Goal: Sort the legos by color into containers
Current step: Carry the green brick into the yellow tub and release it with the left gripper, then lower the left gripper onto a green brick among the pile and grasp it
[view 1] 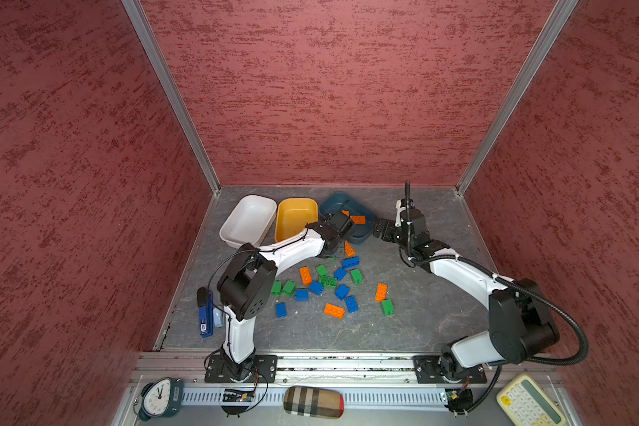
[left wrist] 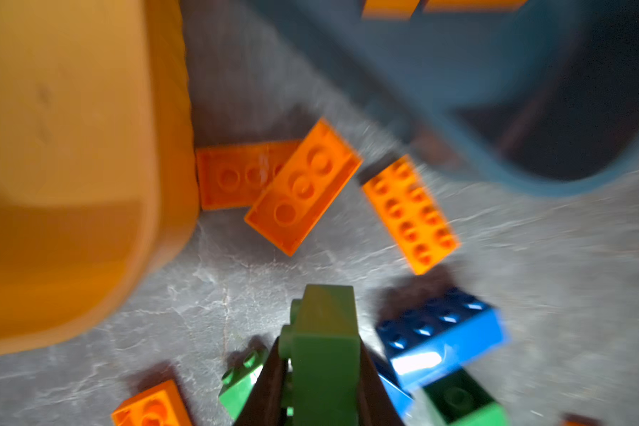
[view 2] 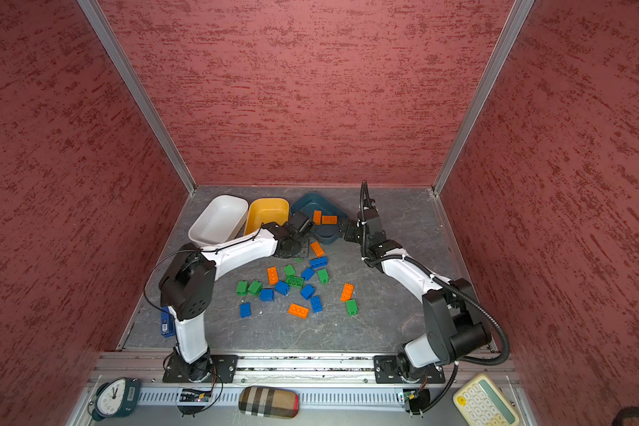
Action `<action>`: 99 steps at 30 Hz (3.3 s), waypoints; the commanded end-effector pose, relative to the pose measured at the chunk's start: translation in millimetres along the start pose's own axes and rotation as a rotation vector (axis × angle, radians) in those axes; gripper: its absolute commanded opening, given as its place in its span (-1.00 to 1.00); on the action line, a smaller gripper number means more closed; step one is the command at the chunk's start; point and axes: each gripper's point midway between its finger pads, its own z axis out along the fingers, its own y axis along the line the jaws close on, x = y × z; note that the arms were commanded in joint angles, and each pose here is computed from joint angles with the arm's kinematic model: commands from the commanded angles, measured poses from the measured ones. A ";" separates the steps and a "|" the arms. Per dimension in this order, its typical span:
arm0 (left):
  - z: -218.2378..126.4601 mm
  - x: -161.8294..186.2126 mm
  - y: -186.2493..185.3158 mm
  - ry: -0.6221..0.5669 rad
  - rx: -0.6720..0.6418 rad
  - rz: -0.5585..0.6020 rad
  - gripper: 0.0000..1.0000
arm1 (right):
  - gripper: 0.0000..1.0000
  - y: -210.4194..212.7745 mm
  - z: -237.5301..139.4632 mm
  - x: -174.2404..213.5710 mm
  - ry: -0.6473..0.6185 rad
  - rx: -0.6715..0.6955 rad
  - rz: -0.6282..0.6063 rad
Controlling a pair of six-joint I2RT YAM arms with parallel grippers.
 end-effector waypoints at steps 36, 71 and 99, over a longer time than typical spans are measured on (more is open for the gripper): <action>51.0 -142.3 127.7 -0.188 -0.104 -0.181 0.07 | 0.98 83.7 10.0 13.2 0.009 -0.152 -0.212; -70.0 131.7 120.2 0.229 -0.140 -0.242 0.99 | 0.98 115.6 -19.1 125.8 0.164 -0.532 -0.507; -17.8 153.5 186.8 0.400 -0.182 -0.352 0.17 | 0.98 122.2 10.4 111.7 0.117 -0.459 -0.470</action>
